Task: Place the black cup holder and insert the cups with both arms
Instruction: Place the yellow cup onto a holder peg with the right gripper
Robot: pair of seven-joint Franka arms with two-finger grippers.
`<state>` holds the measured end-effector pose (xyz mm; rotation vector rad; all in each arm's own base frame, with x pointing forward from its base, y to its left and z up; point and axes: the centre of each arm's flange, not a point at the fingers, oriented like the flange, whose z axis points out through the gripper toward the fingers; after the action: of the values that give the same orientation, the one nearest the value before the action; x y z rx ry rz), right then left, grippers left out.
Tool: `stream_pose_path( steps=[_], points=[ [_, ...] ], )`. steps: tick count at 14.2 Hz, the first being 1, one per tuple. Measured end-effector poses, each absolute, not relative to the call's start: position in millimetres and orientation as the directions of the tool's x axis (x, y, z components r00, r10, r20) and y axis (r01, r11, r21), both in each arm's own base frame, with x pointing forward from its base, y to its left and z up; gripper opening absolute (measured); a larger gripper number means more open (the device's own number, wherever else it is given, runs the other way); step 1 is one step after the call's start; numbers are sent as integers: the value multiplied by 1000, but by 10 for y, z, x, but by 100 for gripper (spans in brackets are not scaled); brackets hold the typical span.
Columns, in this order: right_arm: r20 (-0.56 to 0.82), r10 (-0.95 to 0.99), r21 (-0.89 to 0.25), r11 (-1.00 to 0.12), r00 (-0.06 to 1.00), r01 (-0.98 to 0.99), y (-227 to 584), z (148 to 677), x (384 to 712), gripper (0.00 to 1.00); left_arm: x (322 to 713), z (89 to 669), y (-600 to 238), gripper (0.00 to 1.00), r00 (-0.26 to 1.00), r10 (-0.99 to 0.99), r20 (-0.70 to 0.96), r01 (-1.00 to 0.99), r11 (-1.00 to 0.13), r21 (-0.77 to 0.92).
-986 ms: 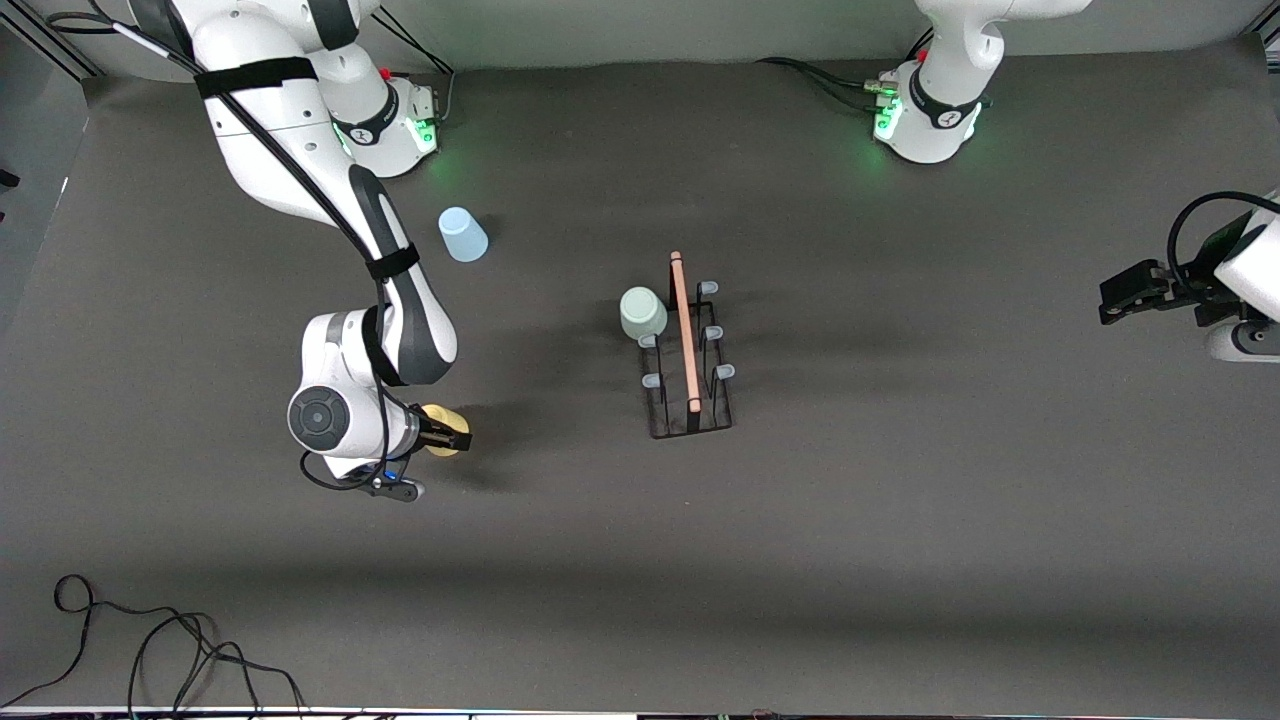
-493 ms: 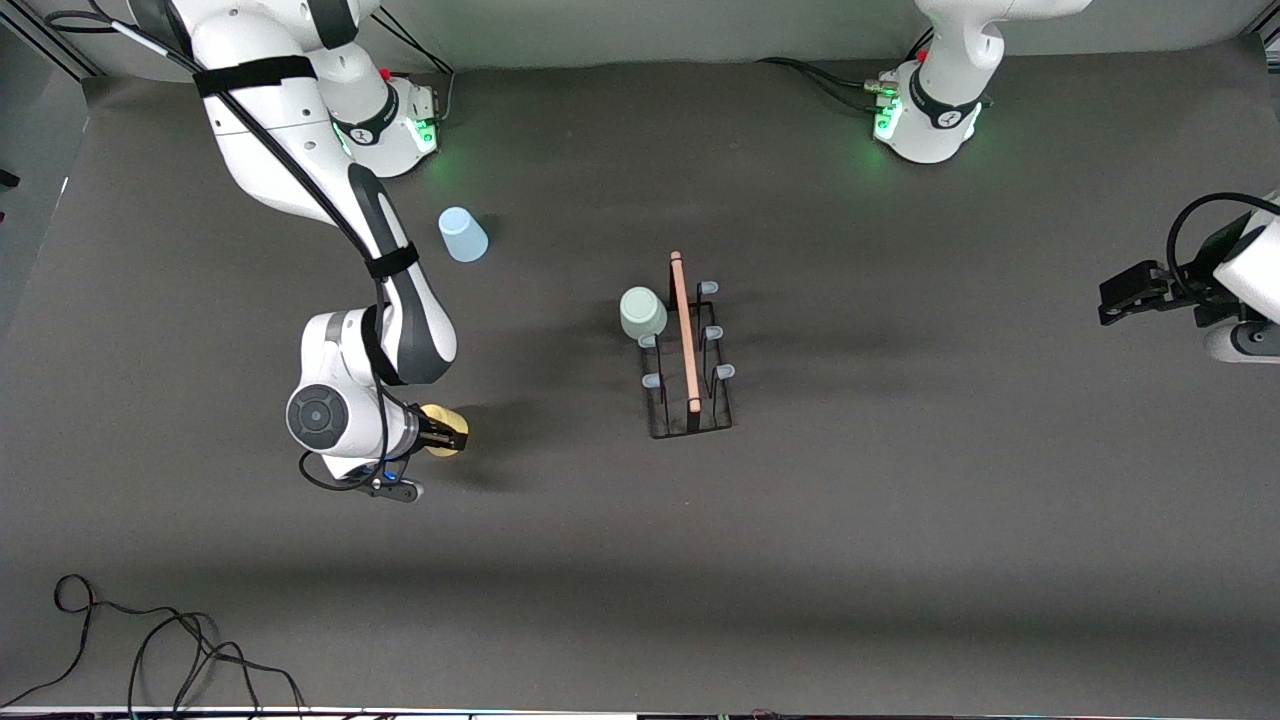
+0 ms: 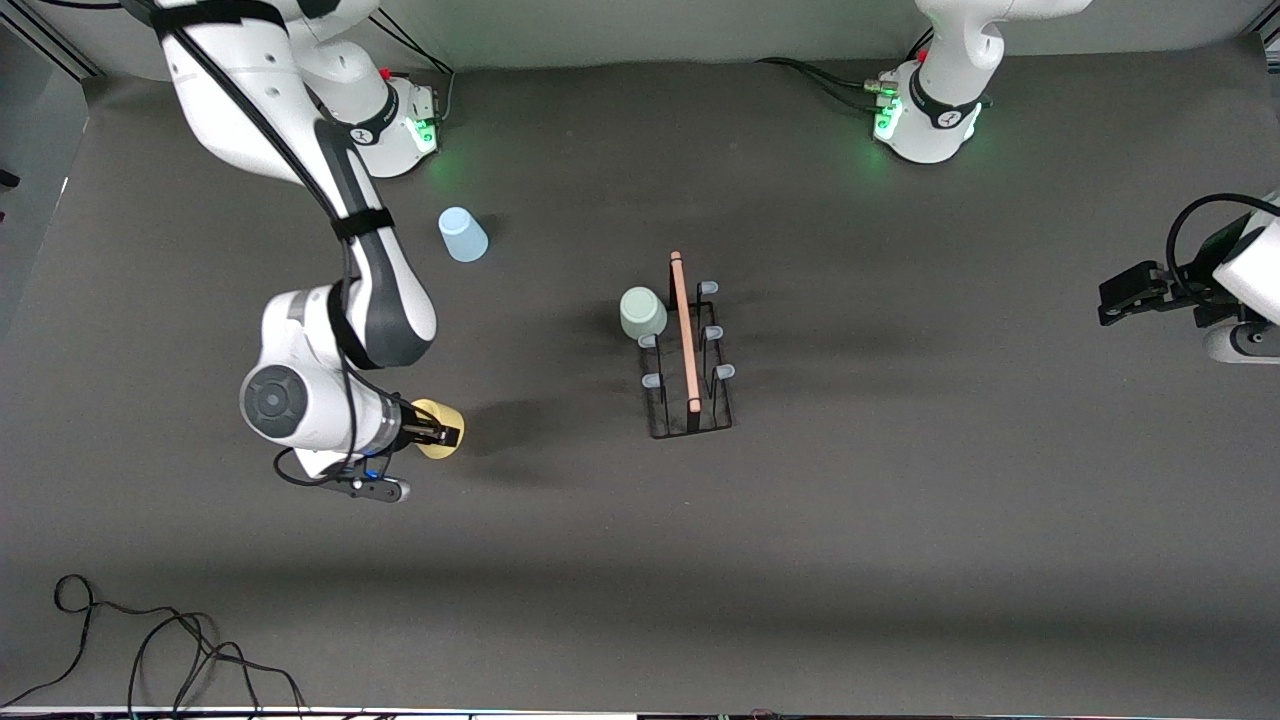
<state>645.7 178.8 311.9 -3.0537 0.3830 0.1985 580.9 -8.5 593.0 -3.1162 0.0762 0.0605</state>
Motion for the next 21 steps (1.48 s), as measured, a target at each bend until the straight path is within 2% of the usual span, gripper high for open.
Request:
stream_pose_path(
  steps=[5, 8, 12, 21],
  points=[
    [-163, -367, -135, -911, 916, -389, 2289, 3890, 6535, 70, 5810, 5931, -86, 100, 998, -48, -39, -49, -999, -23],
    [-206, -412, -172, -878, 888, -447, 2913, 4004, 6342, 70, 5810, 5930, -85, 100, 998, -48, -39, -49, -999, -23],
    [-214, -474, -144, -850, 854, -507, 3769, 3984, 6029, 70, 5812, 5928, -85, 100, 998, -48, -39, -49, -999, -23],
    [-131, -546, -193, -805, 828, -561, 4577, 3372, 5847, 70, 5818, 5916, -79, 100, 998, -47, -41, -48, -999, -23]
  ],
)
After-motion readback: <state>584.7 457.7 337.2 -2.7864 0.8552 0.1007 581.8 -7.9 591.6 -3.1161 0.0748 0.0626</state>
